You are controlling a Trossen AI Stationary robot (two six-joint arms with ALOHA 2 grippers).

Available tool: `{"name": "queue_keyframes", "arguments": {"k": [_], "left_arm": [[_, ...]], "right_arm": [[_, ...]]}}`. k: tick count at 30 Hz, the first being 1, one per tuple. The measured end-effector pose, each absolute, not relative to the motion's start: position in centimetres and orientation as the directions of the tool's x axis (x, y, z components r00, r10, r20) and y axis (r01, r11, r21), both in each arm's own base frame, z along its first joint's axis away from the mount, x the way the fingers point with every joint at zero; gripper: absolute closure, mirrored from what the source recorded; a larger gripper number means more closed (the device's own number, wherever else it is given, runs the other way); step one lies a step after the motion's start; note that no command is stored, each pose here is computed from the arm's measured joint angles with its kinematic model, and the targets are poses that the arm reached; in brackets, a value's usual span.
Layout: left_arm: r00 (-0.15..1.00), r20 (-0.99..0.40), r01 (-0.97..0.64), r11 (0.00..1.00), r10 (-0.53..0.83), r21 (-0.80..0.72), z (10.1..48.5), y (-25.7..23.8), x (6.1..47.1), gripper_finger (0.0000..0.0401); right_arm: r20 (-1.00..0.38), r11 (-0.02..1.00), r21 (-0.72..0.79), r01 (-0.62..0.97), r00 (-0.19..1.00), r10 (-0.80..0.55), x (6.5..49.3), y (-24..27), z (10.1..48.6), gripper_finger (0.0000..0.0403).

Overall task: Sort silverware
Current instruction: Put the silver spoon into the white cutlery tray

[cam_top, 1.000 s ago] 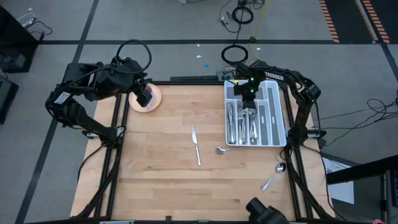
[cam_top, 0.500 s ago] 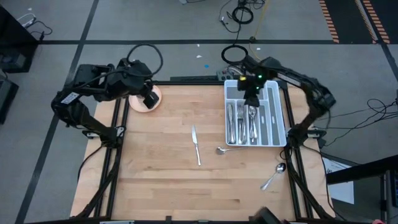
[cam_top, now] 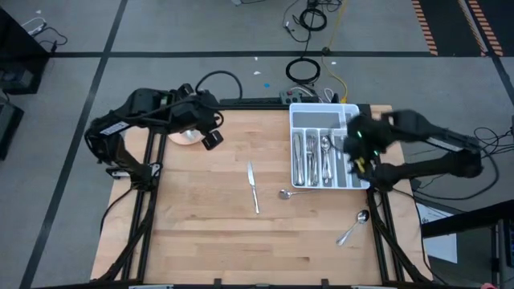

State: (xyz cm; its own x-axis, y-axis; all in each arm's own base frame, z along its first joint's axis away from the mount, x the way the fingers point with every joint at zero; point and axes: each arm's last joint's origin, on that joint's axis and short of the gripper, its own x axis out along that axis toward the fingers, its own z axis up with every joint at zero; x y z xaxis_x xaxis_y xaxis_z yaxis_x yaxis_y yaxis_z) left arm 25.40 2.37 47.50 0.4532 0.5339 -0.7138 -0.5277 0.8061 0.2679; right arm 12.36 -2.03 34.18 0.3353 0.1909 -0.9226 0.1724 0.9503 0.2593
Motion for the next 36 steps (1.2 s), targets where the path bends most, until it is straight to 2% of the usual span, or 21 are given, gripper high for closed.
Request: {"name": "queue_keyframes", "arguments": {"k": [5, 9, 14, 17, 21, 26, 29, 36], "left_arm": [[0.450, -0.725, -0.519, 0.813, 0.522, 0.263, 47.2, 2.3, 25.8, 0.0285], [0.451, -0.727, -0.523, 0.814, 0.518, 0.255, 47.2, 2.3, 25.8, 0.0285], [0.429, -0.741, -0.531, 0.808, 0.517, 0.256, 46.5, 2.4, 26.9, 0.0285], [0.407, -0.758, -0.456, 0.832, 0.510, 0.315, 45.5, 2.1, 28.3, 0.0285], [0.376, -0.801, -0.335, 0.874, 0.466, 0.351, 43.8, 1.6, 30.5, 0.0285], [0.316, -0.832, -0.300, 0.880, 0.456, 0.368, 41.5, 1.5, 33.0, 0.0285], [0.290, -0.842, -0.287, 0.880, 0.455, 0.378, 40.5, 1.5, 33.9, 0.0285], [0.280, -0.845, -0.288, 0.880, 0.455, 0.379, 40.1, 1.5, 34.3, 0.0285]], "right_arm": [[-0.929, 0.890, 0.335, 0.311, 0.267, 0.256, 10.1, 0.7, 29.5, 0.0211], [-0.914, 0.872, 0.377, 0.313, 0.276, 0.296, 10.8, 2.1, 25.5, 0.0211], [-0.869, 0.882, 0.422, 0.211, 0.371, 0.327, 13.2, 3.8, 23.7, 0.0211], [-0.876, 0.912, 0.387, 0.138, 0.365, 0.316, 13.8, 4.5, 23.8, 0.0211], [-0.915, 0.941, 0.337, 0.025, 0.246, 0.321, 13.0, 5.3, 24.0, 0.0211], [-0.953, 0.946, 0.282, -0.160, 0.064, 0.295, 12.1, 6.8, 23.0, 0.0211], [-0.965, 0.927, 0.254, -0.277, -0.007, 0.262, 12.1, 8.1, 22.3, 0.0211], [-0.963, 0.885, 0.260, -0.386, -0.031, 0.269, 12.6, 11.1, 20.4, 0.0211]]}}
